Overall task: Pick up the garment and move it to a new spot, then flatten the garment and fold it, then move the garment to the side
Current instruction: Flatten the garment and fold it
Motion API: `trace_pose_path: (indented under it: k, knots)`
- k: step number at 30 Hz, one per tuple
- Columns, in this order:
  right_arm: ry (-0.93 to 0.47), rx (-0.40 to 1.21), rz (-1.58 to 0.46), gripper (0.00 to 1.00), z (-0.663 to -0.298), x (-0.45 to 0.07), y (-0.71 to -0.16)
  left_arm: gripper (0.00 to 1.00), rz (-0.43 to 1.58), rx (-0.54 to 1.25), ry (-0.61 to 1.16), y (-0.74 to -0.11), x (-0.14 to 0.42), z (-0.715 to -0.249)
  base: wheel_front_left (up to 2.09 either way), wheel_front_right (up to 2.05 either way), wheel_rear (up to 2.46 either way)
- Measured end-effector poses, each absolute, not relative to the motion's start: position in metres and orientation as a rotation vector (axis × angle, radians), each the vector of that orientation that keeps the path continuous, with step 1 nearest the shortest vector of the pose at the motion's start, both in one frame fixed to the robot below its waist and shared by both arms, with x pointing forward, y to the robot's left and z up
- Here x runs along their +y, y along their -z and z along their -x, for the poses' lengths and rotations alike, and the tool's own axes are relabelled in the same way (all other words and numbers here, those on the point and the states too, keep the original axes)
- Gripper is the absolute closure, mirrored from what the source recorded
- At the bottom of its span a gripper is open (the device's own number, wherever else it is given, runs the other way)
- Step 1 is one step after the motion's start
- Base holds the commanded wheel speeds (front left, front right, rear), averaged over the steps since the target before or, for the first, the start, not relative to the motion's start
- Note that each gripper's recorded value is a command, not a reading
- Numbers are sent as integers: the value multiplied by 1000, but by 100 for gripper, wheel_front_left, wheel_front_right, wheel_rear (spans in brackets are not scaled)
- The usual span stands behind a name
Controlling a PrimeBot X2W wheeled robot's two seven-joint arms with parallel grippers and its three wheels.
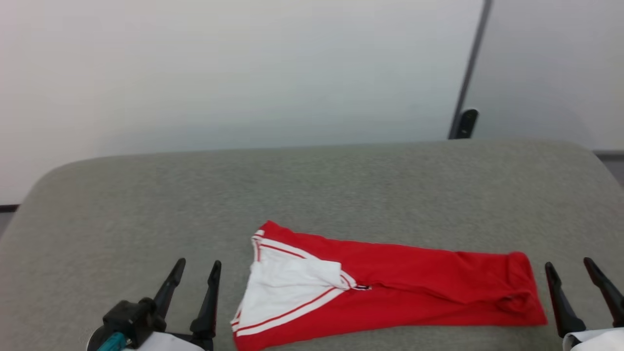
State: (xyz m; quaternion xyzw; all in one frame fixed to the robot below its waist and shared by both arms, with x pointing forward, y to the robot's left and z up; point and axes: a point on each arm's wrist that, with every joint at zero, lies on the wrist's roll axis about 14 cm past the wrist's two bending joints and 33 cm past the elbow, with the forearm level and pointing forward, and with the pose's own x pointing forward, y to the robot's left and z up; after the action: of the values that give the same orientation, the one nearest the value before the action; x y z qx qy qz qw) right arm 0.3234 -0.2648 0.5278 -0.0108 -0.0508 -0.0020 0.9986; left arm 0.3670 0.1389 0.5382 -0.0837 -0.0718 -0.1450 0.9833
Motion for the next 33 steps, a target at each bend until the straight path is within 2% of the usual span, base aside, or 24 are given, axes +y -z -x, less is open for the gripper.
trace_pose_path:
  k: [8, 14, 22, 33]
  knots:
    - [93, -62, 13, 0, -306, -289, -518, 0, 163, -123, 362, -534, 113, -384, 0, 0, 0]
    - [125, 18, -2, 0, -306, -300, -504, 0, 155, -104, 386, -529, 110, -390, 0, 0, 0]
    - [89, 244, -37, 0, -335, -300, -487, 0, 155, -109, 346, -531, 130, -392, 0, 0, 0]
    - [33, 632, -41, 0, -363, -291, -450, 0, 195, -63, 328, -516, 136, -386, 0, 0, 0]
